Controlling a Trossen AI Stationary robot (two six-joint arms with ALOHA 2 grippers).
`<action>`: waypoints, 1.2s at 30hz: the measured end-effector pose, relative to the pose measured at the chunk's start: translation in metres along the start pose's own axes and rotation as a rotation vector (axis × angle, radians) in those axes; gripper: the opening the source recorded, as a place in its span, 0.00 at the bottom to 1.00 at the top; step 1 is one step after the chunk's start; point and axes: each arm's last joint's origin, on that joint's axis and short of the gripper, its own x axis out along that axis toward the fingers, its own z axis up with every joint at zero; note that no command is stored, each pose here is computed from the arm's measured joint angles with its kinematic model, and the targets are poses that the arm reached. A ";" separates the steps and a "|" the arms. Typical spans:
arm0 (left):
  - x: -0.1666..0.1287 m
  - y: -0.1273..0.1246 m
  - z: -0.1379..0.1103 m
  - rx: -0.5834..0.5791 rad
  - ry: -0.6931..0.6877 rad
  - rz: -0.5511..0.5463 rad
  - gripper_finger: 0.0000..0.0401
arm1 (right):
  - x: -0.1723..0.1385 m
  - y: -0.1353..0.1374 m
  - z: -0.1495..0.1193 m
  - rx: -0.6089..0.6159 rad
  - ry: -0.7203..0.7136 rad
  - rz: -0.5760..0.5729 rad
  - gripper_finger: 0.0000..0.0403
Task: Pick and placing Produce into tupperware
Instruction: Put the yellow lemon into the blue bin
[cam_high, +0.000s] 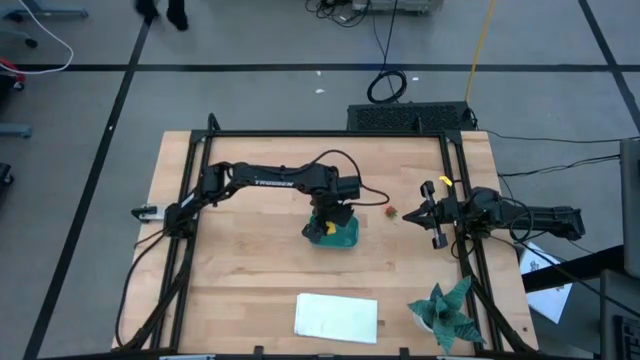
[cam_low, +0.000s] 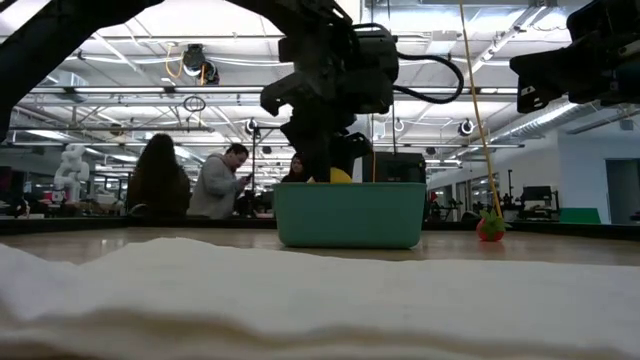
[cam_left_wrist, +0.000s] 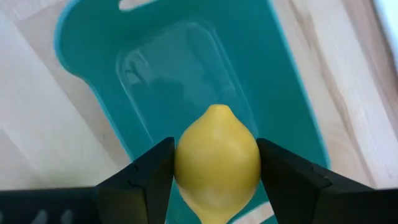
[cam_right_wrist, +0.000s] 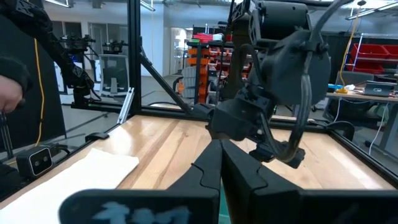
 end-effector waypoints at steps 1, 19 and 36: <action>0.000 0.000 -0.001 -0.002 0.002 -0.001 0.53 | 0.000 0.000 0.000 0.000 0.000 0.000 0.00; 0.015 0.003 -0.009 0.018 0.016 0.001 0.53 | 0.000 0.000 0.000 0.000 0.000 0.000 0.00; 0.014 0.003 -0.009 0.015 -0.019 -0.037 0.53 | 0.000 0.000 0.000 0.000 -0.001 0.000 0.00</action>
